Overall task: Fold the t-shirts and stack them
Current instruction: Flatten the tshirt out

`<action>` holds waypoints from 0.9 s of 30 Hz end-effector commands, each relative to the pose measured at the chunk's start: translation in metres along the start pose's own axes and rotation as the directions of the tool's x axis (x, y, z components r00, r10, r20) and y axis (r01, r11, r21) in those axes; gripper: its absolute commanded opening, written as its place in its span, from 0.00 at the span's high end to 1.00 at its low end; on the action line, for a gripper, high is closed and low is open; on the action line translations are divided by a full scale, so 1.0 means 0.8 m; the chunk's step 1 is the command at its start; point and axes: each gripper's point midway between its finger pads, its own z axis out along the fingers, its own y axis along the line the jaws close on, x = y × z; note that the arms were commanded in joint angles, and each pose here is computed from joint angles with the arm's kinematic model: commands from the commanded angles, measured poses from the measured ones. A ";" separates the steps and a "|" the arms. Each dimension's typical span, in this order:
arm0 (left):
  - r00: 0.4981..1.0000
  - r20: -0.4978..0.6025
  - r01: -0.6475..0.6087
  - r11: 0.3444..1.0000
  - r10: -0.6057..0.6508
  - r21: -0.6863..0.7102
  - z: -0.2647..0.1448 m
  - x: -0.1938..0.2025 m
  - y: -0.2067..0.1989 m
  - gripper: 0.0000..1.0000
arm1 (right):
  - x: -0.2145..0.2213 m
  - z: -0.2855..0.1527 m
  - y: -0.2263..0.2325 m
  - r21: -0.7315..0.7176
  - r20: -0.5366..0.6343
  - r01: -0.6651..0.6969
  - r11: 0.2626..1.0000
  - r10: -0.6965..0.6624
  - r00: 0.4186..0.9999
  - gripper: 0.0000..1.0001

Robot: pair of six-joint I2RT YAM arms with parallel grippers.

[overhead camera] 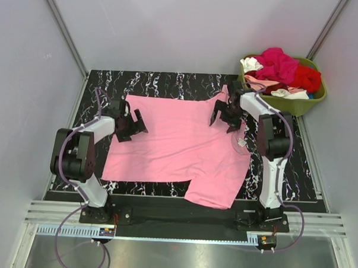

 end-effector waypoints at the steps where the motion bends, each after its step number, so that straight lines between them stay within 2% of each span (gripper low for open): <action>1: 0.999 0.029 0.035 0.999 -0.034 -0.035 -0.005 -0.053 0.015 0.01 | -0.027 0.025 0.021 0.022 -0.028 0.037 0.999 -0.036 0.999 0.00; 2: 0.999 0.018 0.047 0.998 -0.046 -0.044 0.001 -0.060 0.022 0.01 | -0.059 0.007 0.046 0.000 0.017 0.055 0.999 -0.055 0.998 0.00; 3: 0.997 0.019 0.073 0.996 -0.072 -0.058 0.000 -0.072 0.034 0.01 | -0.061 0.036 0.043 0.018 -0.023 0.054 0.998 -0.054 0.998 0.00; 4: 0.997 0.028 0.070 0.996 -0.068 -0.054 0.005 -0.093 0.033 0.01 | -0.093 0.013 0.069 -0.021 0.034 0.070 0.997 -0.070 0.997 0.00; 5: 0.997 0.028 0.078 0.995 -0.076 -0.057 0.008 -0.104 0.037 0.01 | -0.105 0.014 0.078 -0.040 0.047 0.078 0.996 -0.076 0.996 0.00; 6: 0.995 0.027 0.095 0.993 -0.093 -0.068 0.008 -0.115 0.045 0.01 | -0.104 0.051 0.073 -0.031 0.006 0.071 0.997 -0.071 0.997 0.00; 7: 0.995 0.062 0.080 0.995 -0.077 -0.055 0.005 -0.144 0.038 0.01 | -0.114 0.051 0.081 -0.056 0.023 0.064 0.996 -0.062 0.998 0.00; 8: 0.996 0.041 0.083 0.994 -0.080 -0.076 0.019 -0.146 0.047 0.01 | -0.141 0.031 0.104 -0.116 0.103 0.082 0.990 -0.070 0.992 0.00; 11: 0.997 0.040 0.073 0.993 -0.069 -0.095 0.030 -0.178 0.051 0.01 | -0.151 0.058 0.108 -0.188 0.103 0.023 0.982 -0.004 0.995 0.00; 13: 0.997 0.060 0.056 0.995 -0.051 -0.086 0.027 -0.199 0.048 0.01 | -0.159 0.036 0.123 -0.241 0.143 0.035 0.970 0.000 0.990 0.00; 16: 0.996 0.087 0.023 0.996 -0.015 -0.082 0.017 -0.224 0.039 0.01 | -0.156 0.033 0.116 -0.207 0.150 0.045 0.977 -0.014 0.989 0.00; 20: 0.986 0.162 -0.021 0.998 0.031 -0.063 -0.031 -0.228 0.007 0.01 | -0.129 0.025 0.073 -0.044 0.096 0.012 0.999 -0.007 0.995 0.00; 21: 0.984 0.168 -0.047 0.997 0.056 -0.055 -0.037 -0.218 -0.008 0.01 | -0.133 -0.001 0.074 -0.033 0.133 0.014 0.999 -0.009 0.991 0.00; 22: 0.983 0.171 -0.058 0.997 0.066 -0.053 -0.050 -0.202 -0.012 0.01 | -0.121 0.006 0.053 0.031 0.122 -0.003 1.000 0.000 0.993 0.00; 23: 0.982 0.177 -0.063 0.997 0.070 -0.047 -0.051 -0.192 -0.018 0.01 | -0.124 -0.026 0.057 0.032 0.168 -0.001 1.000 -0.004 0.986 0.00; 24: 0.989 0.139 -0.050 0.997 0.057 -0.053 -0.043 -0.163 -0.008 0.01 | -0.121 -0.036 0.052 0.047 0.178 -0.005 0.999 -0.003 0.984 0.00; 25: 0.987 0.154 -0.039 0.999 0.043 -0.027 -0.054 -0.157 -0.015 0.01 | -0.109 -0.036 0.039 0.083 0.168 -0.013 0.996 -0.001 0.986 0.00; 26: 0.988 0.152 -0.037 0.999 0.037 -0.006 -0.049 -0.145 -0.017 0.01 | -0.111 -0.069 0.046 0.065 0.211 -0.006 0.998 -0.007 0.977 0.00; 27: 0.989 0.143 -0.027 1.000 0.027 0.000 -0.046 -0.135 -0.013 0.01 | -0.108 -0.079 0.046 0.064 0.223 0.002 0.998 -0.016 0.975 0.00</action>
